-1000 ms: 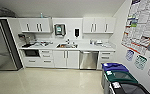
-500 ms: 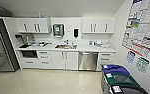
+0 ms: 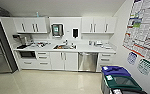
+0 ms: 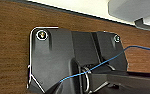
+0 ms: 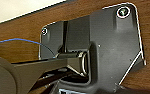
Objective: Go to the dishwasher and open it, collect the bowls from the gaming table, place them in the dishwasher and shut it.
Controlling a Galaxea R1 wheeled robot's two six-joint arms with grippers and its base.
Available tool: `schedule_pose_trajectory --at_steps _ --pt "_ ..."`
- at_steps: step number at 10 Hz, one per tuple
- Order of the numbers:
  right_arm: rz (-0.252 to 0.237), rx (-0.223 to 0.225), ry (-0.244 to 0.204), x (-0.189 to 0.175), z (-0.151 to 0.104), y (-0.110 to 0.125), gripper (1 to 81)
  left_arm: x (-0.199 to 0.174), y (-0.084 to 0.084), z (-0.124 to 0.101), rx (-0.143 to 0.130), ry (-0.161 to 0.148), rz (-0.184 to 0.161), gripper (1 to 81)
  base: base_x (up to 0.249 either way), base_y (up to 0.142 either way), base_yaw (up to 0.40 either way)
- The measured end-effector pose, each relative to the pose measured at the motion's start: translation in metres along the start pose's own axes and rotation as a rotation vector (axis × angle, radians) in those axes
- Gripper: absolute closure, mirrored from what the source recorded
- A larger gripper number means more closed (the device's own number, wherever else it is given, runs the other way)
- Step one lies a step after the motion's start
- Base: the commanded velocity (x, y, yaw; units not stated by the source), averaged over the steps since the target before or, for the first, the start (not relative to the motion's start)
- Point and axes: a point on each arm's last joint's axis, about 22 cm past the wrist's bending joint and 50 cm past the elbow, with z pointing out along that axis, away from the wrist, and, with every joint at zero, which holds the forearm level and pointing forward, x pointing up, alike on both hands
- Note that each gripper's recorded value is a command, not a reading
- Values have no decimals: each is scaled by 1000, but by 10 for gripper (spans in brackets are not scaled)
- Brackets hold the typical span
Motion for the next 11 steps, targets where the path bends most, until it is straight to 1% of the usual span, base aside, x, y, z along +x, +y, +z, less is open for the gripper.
schedule_pose_trajectory --at_steps 1,4,6,11 --pt "1 4 -3 -2 1 -2 10 -5 0 -1 0 -8 -2 10 93 0 0" --pt "1 3 -1 -1 1 -2 10 -4 0 0 0 -4 -2 10 89 0 0" --pt "1 3 -3 -3 1 -2 10 -6 0 0 0 -8 -3 10 96 0 0" --pt "0 2 1 0 1 -1 10 -4 1 0 -1 -4 -1 10 131 0 0"
